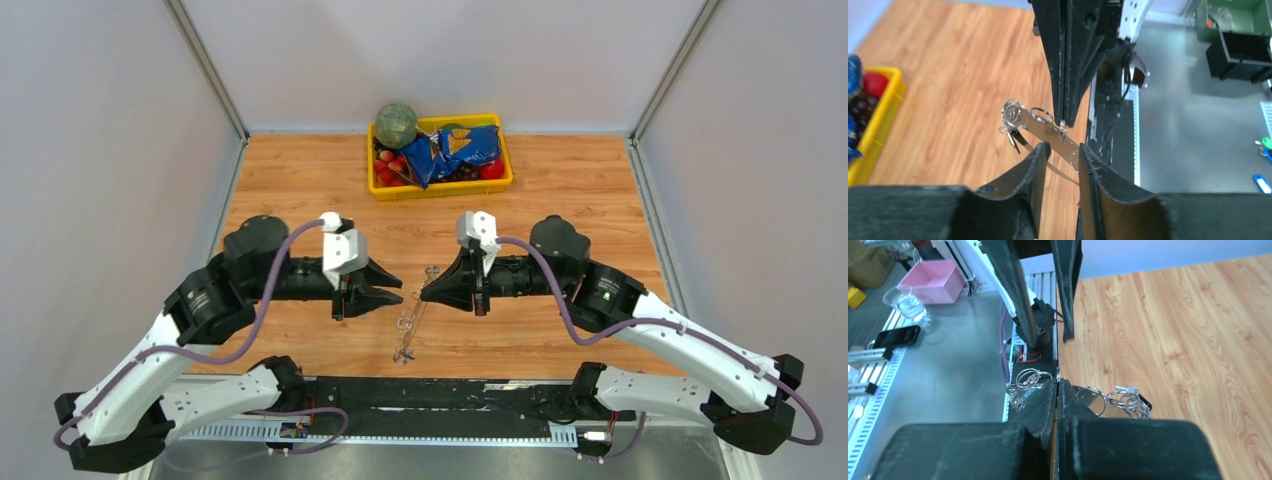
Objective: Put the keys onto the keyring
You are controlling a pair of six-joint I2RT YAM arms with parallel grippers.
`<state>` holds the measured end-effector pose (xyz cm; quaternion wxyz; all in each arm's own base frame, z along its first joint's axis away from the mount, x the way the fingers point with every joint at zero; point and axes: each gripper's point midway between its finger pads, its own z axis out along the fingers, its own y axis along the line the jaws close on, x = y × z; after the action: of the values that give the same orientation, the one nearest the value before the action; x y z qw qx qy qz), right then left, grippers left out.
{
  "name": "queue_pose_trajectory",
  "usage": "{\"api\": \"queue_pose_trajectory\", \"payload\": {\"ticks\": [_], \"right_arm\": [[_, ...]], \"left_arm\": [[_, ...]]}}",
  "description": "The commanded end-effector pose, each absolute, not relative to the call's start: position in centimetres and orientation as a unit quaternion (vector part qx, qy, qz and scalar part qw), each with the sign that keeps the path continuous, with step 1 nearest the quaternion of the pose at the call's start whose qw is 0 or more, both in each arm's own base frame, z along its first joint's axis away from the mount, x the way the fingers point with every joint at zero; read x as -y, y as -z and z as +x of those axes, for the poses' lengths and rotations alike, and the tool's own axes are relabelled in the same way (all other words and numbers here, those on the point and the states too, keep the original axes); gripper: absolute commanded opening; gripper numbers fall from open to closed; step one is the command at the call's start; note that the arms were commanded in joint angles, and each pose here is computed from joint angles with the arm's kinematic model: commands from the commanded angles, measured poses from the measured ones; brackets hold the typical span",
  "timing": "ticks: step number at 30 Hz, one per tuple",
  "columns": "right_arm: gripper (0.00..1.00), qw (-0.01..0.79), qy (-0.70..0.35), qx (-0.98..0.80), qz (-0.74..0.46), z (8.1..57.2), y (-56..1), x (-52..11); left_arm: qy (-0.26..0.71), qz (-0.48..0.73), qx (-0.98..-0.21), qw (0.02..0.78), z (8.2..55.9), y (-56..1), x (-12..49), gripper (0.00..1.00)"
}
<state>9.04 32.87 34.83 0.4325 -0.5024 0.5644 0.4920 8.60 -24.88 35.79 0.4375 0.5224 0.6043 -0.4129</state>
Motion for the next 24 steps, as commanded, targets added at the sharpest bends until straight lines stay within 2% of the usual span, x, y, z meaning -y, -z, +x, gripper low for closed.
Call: {"api": "queue_pose_trajectory", "payload": {"ticks": [1,6,24], "right_arm": [[0.00,0.516,-0.544,-0.503,-0.431,8.6,-41.4,-31.9],[0.00,0.549,-0.568,-0.468,-0.395,8.0,-43.8,-30.6],[0.00,0.593,-0.627,-0.372,-0.341,6.3,-46.5,-29.1]], "left_arm": [[0.458,0.489,-0.501,0.548,7.5,-41.8,24.4,0.40],[0.488,0.461,-0.463,0.578,6.8,-42.9,24.2,0.44],[0.539,0.428,-0.417,0.594,7.2,-44.3,26.0,0.43]]}}
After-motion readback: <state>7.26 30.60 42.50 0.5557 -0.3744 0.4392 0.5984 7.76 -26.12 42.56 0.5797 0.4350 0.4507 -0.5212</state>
